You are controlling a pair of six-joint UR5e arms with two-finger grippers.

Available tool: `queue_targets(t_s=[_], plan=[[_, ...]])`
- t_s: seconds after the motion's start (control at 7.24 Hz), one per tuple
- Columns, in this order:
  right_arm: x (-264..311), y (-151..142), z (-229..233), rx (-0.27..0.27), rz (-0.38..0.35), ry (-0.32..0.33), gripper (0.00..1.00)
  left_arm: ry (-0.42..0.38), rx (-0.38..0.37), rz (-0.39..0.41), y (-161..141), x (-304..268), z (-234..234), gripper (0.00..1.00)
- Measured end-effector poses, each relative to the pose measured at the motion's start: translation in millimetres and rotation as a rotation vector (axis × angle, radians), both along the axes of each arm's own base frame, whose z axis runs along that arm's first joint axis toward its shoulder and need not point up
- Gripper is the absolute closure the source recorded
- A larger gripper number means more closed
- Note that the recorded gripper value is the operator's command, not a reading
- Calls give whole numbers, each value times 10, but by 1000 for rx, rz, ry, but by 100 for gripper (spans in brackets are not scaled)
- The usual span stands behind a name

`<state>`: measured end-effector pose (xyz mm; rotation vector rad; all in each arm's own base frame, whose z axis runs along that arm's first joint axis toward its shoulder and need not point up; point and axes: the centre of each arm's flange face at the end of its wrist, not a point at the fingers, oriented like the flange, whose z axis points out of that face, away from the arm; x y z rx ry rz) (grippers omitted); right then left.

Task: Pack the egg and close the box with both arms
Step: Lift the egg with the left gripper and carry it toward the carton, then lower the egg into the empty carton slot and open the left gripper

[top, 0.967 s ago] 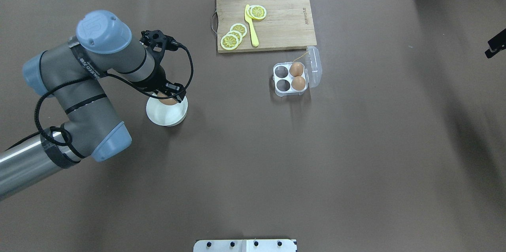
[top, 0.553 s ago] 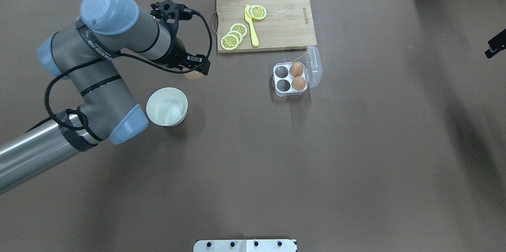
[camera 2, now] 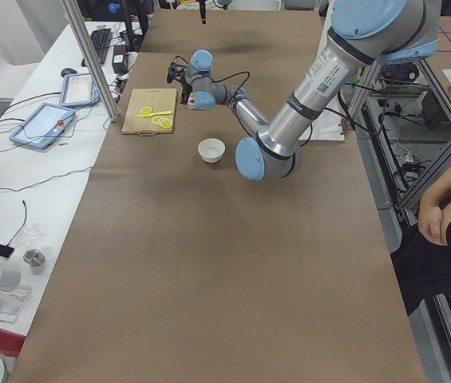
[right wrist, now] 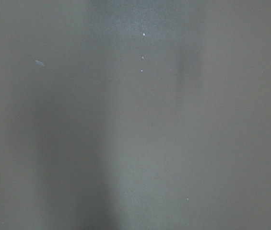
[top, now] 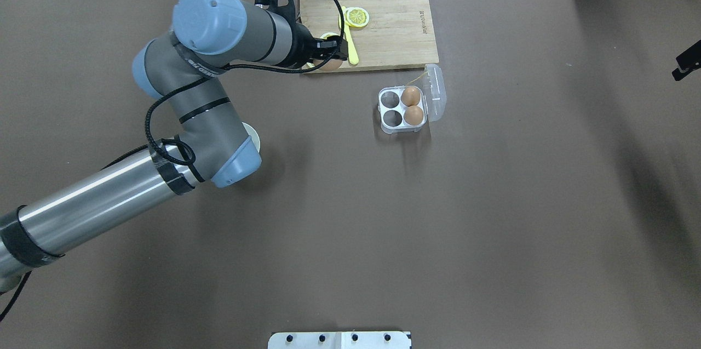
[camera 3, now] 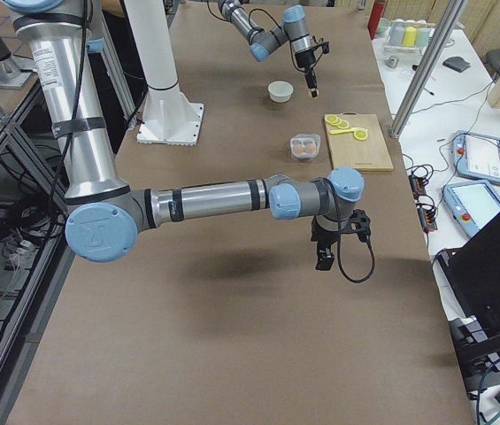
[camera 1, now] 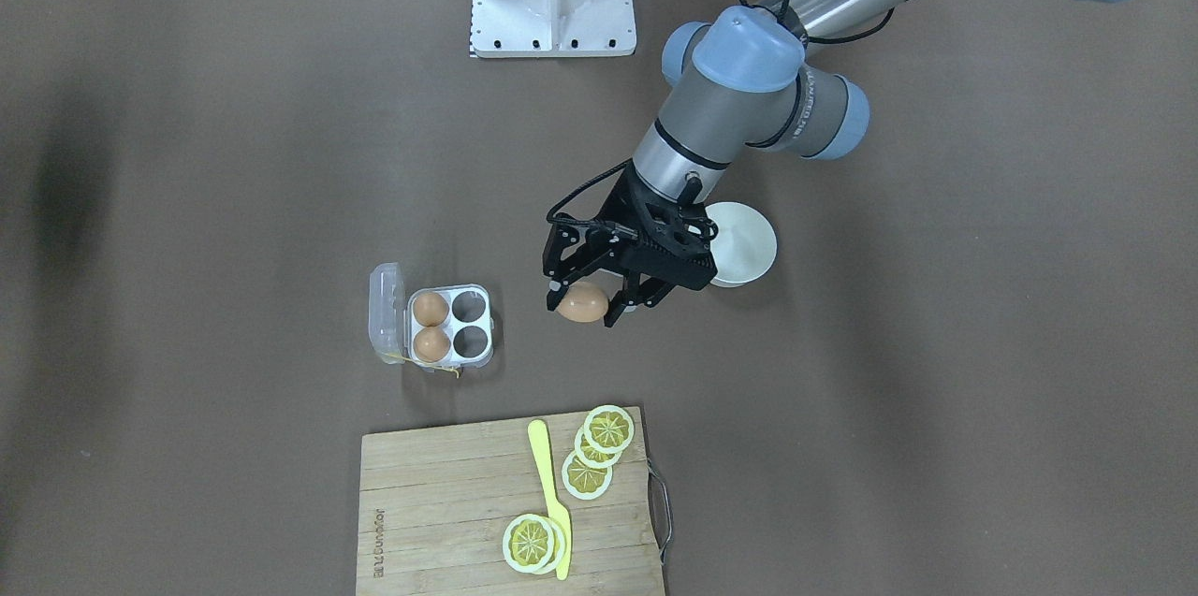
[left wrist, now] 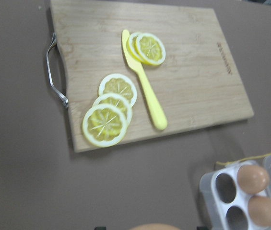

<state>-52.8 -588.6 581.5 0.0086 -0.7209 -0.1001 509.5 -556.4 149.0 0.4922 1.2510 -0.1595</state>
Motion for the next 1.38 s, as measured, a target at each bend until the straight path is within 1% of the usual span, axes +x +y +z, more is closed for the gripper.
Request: queue_targets(t_s=[0.14,0.41,0.69,0.97,1.38], plan=[[0,0,0,0,0,0,0,35,-8,-67,136,211,-181,52],[0,0,0,-1,1,0,0,112,-18,-202,480,663,-300,52],[1,4,6,-2,1,0,0,167,-66,-302,655,1000,-395,52],[1,6,8,-2,1,1,0,183,-93,-361,753,1198,-420,52],[1,6,9,-3,1,0,0,164,-100,-380,747,1372,-418,50]])
